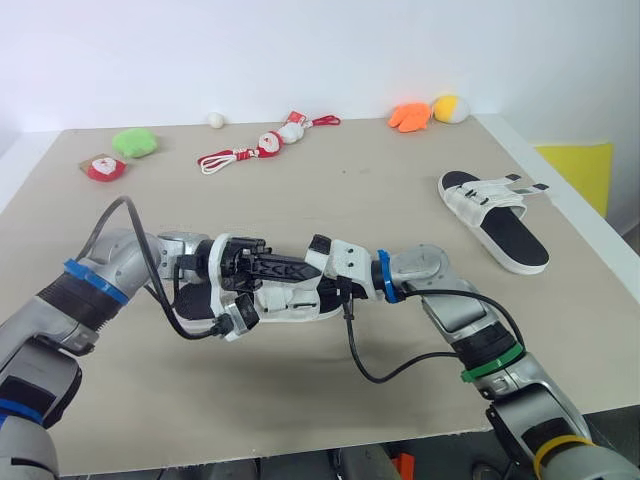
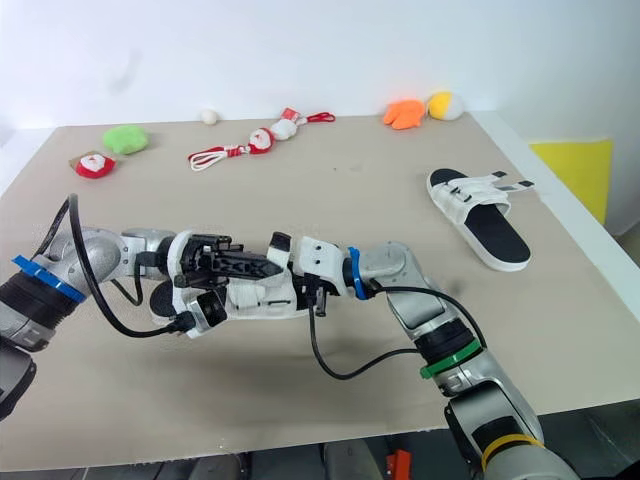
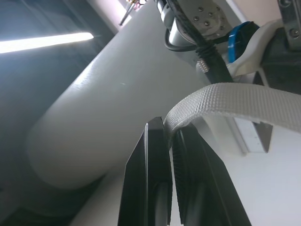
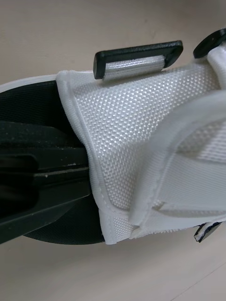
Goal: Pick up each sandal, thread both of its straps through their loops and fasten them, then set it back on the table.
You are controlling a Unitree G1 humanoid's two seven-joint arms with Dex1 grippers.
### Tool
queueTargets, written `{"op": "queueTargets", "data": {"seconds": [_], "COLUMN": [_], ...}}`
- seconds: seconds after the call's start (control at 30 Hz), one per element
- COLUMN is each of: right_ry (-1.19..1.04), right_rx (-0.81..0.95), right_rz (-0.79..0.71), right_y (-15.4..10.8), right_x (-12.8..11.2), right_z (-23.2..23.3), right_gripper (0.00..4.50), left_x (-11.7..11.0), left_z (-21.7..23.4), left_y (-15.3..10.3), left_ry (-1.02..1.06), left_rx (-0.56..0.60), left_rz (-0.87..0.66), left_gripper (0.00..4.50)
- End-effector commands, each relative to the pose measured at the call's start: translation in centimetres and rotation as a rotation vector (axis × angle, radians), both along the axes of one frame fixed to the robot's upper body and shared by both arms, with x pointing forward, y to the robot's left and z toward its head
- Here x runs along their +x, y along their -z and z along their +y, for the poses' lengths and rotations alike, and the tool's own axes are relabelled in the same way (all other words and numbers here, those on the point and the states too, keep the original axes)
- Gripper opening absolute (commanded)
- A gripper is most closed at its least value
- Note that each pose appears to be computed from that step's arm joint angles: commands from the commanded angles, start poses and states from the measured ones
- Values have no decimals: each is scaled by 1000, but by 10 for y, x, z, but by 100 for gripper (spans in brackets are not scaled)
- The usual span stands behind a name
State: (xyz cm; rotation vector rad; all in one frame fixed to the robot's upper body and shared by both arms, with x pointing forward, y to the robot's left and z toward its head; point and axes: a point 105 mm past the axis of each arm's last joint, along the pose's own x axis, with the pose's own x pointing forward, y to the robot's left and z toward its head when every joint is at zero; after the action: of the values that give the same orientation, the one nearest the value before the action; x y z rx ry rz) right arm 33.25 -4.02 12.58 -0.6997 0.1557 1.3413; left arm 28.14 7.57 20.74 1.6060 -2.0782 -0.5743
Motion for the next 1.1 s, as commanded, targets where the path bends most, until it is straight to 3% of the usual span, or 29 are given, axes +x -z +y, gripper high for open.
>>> {"op": "queueTargets", "data": {"seconds": [0.03, 0.17, 0.23, 0.3, 0.5, 0.63, 0.73, 0.9, 1.07, 1.1], "right_ry": [8, 4, 2, 2, 6, 6, 7, 2, -2, -3], "right_rx": [-55, -54, -54, -54, -55, -54, -53, -51, -57, -57], "right_rz": [35, 36, 36, 35, 39, 45, 49, 53, 53, 54], "right_y": [16, 16, 16, 16, 17, 19, 18, 17, 16, 16], "right_x": [0, -1, -1, -1, -3, -5, -5, -5, -5, -5], "right_z": [-2, -1, -1, -1, -3, -4, -4, -6, -7, -7], "right_gripper": [0, 0, 0, 0, 0, 0, 0, 0, 0, 0], "left_x": [-5, -5, -6, -5, -4, 0, 13, 34, 42, 40], "left_z": [1, 2, 2, 5, 21, 31, 44, 64, 74, 74], "left_y": [-12, -15, -17, -21, -43, -57, -62, -64, -49, -40], "left_ry": [42, 51, 53, 43, -37, -113, -198, -324, -368, -364], "left_rx": [-46, -61, -70, -91, -175, -261, -387, -514, -521, -491], "left_rz": [-55, -54, -28, 39, 161, 347, 618, 940, 1375, 1563], "left_gripper": [97, 283, 397, 443, 443, 443, 443, 443, 443, 443]}}
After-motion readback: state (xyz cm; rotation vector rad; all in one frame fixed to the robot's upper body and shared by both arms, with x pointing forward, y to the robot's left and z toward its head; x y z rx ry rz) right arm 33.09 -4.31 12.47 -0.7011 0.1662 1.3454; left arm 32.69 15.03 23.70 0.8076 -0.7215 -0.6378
